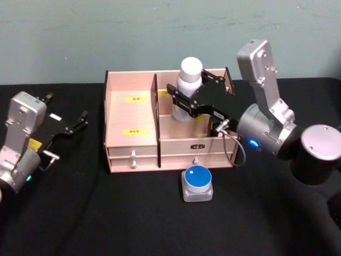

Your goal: Pick up the facial cleanser and watermelon frost from the table and place them into the tiered storage box.

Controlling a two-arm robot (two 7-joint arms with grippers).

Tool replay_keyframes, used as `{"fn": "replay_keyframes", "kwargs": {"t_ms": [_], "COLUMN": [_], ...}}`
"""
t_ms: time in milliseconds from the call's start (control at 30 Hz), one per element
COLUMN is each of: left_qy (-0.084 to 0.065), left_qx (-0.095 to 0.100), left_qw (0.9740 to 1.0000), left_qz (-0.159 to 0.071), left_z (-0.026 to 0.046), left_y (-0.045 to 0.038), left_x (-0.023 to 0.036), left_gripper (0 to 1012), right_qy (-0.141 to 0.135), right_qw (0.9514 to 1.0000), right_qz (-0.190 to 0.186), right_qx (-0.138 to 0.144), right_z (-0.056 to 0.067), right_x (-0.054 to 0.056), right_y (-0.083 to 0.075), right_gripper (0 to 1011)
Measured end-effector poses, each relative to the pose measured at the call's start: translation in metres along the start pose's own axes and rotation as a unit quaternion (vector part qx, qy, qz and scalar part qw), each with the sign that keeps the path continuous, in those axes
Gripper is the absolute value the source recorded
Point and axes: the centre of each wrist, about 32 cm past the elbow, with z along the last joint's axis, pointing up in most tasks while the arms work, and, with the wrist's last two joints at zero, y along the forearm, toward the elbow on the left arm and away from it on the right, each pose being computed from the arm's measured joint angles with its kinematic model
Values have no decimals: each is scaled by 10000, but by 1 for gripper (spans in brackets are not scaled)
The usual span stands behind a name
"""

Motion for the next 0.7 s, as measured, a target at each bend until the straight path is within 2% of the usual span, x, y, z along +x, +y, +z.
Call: {"fn": "replay_keyframes", "kwargs": {"t_ms": [333, 700], "left_qy": [0, 0], "left_qx": [0, 0], "left_qw": [10000, 10000], "left_qz": [-1, 0], "left_z": [0, 0], "left_y": [0, 0], "left_x": [0, 0], "left_gripper": [1001, 1001], "right_qy": [1, 15], "right_qw": [9999, 9997], "right_qz": [-130, -199], "right_qx": [-87, -172], "right_z": [-63, -116], "right_x": [105, 160], "right_y": [280, 393], "right_gripper": [591, 591]}}
